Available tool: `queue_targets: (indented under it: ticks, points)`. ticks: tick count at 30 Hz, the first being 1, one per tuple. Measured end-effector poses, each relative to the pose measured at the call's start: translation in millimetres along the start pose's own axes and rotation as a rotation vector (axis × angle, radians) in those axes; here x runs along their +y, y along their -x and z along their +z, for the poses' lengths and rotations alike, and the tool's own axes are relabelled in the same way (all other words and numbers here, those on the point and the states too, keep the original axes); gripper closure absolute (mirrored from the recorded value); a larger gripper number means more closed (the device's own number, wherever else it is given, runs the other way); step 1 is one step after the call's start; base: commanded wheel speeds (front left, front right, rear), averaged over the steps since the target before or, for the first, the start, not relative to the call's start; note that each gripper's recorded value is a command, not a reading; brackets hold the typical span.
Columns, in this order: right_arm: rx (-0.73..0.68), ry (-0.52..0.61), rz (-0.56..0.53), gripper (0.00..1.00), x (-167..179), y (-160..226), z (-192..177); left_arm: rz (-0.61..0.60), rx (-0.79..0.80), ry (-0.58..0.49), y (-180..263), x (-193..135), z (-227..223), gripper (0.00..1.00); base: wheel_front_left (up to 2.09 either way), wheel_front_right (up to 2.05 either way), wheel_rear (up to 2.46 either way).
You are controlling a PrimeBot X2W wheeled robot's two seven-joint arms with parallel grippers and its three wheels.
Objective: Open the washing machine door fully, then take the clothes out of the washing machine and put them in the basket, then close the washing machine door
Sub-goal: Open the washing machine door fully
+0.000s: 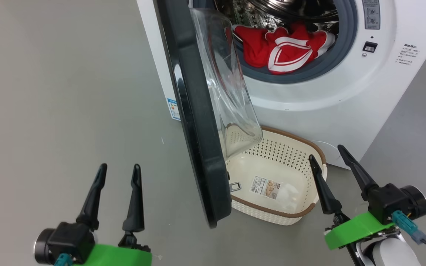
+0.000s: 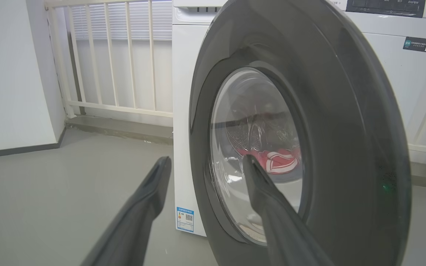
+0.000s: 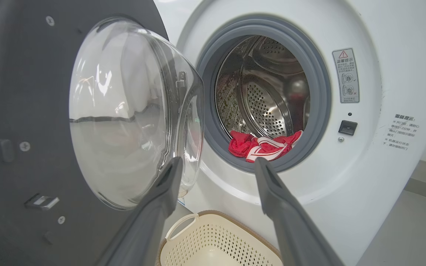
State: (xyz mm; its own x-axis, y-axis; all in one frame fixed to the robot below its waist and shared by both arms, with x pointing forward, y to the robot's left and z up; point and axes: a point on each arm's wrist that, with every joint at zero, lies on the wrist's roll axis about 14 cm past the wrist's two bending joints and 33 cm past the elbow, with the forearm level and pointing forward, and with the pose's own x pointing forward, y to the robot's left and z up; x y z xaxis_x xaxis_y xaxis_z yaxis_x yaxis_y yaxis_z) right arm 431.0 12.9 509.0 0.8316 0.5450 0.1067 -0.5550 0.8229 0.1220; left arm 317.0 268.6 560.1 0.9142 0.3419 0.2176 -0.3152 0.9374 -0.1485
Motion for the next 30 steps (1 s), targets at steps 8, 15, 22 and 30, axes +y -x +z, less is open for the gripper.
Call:
queue_targets:
  ticks: [8, 15, 22, 30]
  points:
    - [-0.018, -0.009, -0.027, 0.00, -5, 17, 6, -0.004, 0.009, -0.012, 5, -1, -3, 0.00, 0.00, 0.00, 0.00]
    - [-0.029, -0.030, -0.041, 0.00, -8, 20, 8, -0.006, 0.013, -0.013, 6, -2, -4, 0.00, 0.00, 0.00, 0.00]
    - [-0.034, -0.040, -0.041, 0.00, -8, 19, 9, 0.004, 0.013, -0.016, 6, 0, -4, 0.00, 0.00, 0.00, 0.00]
    - [-0.046, -0.047, -0.044, 0.00, -8, 20, 13, -0.009, -0.017, -0.005, 5, -5, 6, 1.00, 0.00, 0.00, 0.00]
